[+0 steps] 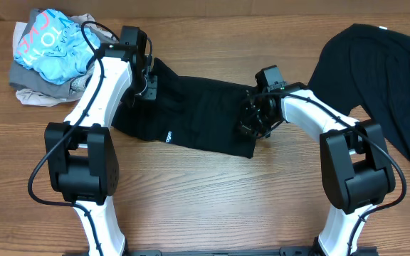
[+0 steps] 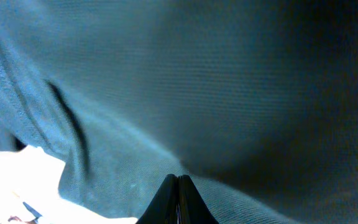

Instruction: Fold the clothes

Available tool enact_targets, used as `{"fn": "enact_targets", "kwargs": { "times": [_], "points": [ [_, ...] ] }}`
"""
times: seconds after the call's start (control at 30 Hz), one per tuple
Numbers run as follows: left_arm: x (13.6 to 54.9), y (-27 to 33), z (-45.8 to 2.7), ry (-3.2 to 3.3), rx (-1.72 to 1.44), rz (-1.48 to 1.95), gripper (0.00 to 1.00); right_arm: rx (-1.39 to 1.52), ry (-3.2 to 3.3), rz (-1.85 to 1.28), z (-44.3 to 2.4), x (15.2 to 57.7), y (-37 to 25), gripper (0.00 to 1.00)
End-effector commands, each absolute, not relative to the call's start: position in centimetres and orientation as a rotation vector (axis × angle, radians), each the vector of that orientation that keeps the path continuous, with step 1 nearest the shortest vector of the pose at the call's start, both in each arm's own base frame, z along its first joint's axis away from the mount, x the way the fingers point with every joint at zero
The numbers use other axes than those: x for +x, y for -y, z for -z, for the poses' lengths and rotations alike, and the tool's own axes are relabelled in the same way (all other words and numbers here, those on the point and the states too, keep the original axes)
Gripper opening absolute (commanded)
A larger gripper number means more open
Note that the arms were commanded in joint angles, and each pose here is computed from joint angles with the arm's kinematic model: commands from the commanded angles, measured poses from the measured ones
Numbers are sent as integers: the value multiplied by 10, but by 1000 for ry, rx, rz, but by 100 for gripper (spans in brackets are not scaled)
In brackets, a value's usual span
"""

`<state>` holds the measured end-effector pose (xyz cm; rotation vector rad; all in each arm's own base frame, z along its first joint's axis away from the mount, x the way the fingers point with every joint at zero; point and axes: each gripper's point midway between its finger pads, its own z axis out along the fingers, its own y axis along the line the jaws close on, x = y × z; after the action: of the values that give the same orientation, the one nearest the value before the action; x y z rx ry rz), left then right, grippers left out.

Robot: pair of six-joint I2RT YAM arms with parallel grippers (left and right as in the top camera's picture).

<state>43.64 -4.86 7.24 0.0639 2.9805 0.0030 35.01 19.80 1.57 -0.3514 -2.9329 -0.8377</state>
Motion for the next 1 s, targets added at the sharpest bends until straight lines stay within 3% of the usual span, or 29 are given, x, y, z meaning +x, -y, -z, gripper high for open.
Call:
{"fn": "enact_targets", "kwargs": {
  "times": [0.0,0.53,0.97],
  "points": [
    [448,46,-121,-2860,85,-20,4,-459,2894,814,-7,345,-194,4],
    [436,15,-136,-2857,78,-249,4,-421,2875,1007,-19,360,-213,4],
    [425,50,-141,-2902,157,-77,4,-516,2932,835,2,362,-196,4]
  ]
}}
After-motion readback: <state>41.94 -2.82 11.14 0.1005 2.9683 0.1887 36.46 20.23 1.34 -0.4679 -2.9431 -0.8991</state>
